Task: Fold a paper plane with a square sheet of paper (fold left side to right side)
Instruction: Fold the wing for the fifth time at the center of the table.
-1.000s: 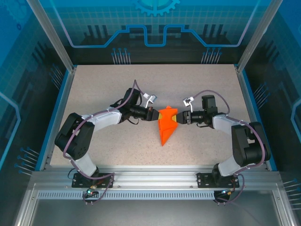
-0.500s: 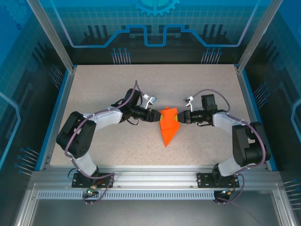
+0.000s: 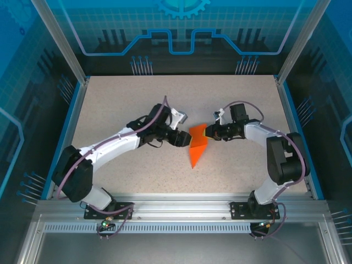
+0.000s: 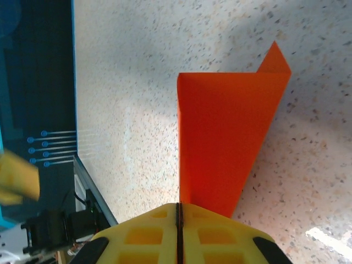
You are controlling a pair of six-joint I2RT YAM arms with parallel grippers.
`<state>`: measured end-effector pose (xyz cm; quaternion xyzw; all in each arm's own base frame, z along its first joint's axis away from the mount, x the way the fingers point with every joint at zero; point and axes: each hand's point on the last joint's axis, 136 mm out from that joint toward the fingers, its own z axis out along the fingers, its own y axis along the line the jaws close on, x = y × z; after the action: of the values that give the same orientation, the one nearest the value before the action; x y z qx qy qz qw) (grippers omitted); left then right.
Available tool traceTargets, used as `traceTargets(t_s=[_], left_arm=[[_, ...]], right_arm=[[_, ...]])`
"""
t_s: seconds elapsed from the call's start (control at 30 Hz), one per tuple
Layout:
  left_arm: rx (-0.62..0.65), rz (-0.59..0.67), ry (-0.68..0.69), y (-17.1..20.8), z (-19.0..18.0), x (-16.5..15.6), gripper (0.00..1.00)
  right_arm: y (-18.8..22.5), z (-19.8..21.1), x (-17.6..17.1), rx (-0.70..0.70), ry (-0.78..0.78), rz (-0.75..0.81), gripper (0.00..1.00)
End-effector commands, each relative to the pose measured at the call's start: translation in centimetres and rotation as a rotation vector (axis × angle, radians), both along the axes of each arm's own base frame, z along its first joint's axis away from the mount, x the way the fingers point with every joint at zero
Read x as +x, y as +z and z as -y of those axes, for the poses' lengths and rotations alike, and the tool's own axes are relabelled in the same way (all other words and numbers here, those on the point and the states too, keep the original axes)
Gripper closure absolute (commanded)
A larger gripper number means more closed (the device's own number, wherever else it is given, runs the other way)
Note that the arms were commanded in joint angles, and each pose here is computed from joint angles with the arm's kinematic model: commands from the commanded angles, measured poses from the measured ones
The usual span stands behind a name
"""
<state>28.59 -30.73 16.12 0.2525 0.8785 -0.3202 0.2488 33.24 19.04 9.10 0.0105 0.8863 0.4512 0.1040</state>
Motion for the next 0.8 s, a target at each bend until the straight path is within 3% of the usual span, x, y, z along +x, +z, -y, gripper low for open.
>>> traceTargets(t_s=[0.0,0.33,0.77], left_arm=[[0.176,0.028,0.004,-1.7,-0.6,-1.5,0.31],[0.438,0.053,-0.001,-6.0,2.0,-2.6,0.27],[0.628,0.087,-0.008,-10.7,4.2,-2.1,0.25]], right_arm=[[-1.1,0.0,0.4,-0.035,-0.06,-0.103,0.91],[-2.7,0.2,1.1,-0.047,-0.118,-0.177,0.91],[-3.9,0.2,1.0,-0.049,-0.138,-0.221,0.91]])
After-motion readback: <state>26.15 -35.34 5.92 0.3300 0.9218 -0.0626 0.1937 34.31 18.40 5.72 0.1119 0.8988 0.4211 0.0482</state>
